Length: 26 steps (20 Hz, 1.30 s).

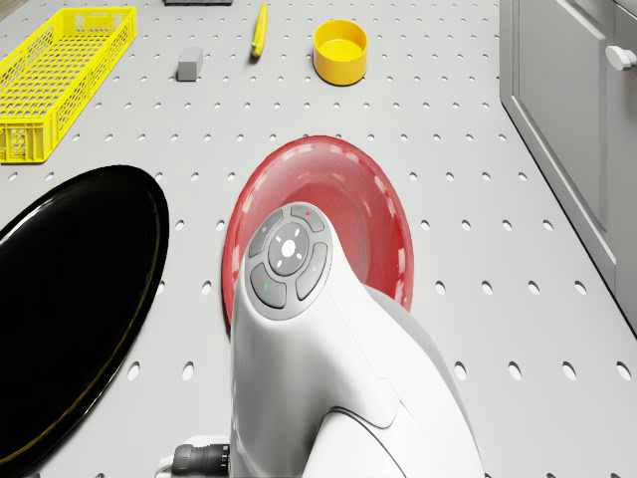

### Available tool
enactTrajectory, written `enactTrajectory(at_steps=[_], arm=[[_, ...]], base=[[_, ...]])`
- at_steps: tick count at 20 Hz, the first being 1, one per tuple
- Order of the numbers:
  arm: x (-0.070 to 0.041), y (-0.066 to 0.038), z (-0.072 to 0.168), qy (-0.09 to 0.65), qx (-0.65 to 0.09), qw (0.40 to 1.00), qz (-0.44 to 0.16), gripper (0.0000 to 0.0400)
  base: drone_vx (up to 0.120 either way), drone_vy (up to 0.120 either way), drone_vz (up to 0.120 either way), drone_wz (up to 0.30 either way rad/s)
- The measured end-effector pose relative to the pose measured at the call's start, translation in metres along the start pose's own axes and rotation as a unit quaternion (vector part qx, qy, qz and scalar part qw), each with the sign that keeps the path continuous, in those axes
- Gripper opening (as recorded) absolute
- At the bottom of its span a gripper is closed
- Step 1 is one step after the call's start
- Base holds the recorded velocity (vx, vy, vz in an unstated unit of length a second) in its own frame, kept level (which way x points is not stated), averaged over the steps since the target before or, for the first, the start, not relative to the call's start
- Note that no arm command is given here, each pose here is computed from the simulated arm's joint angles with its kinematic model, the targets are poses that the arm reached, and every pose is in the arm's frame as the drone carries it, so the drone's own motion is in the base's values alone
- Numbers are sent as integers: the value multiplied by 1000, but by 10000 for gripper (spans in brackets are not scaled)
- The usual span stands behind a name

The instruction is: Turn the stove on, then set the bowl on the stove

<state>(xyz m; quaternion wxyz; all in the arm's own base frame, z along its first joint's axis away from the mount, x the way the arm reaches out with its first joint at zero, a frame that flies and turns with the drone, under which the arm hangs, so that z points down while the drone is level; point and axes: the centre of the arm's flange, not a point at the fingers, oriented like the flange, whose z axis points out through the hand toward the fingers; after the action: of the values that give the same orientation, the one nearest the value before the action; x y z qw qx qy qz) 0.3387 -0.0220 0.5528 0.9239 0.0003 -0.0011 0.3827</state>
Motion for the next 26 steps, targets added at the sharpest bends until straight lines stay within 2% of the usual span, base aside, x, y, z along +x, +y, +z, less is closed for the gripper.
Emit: enactTrajectory(at_steps=[10,13,19,26], arm=[[0,0,0,0,0,1000,0,400],[0,0,0,0,0,1000,0,400],[0,0,0,0,0,1000,0,400],[0,0,0,0,0,1000,0,400]], base=[[120,0,0,0],[120,0,-107,0],[120,0,-40,0],[120,0,0,0]])
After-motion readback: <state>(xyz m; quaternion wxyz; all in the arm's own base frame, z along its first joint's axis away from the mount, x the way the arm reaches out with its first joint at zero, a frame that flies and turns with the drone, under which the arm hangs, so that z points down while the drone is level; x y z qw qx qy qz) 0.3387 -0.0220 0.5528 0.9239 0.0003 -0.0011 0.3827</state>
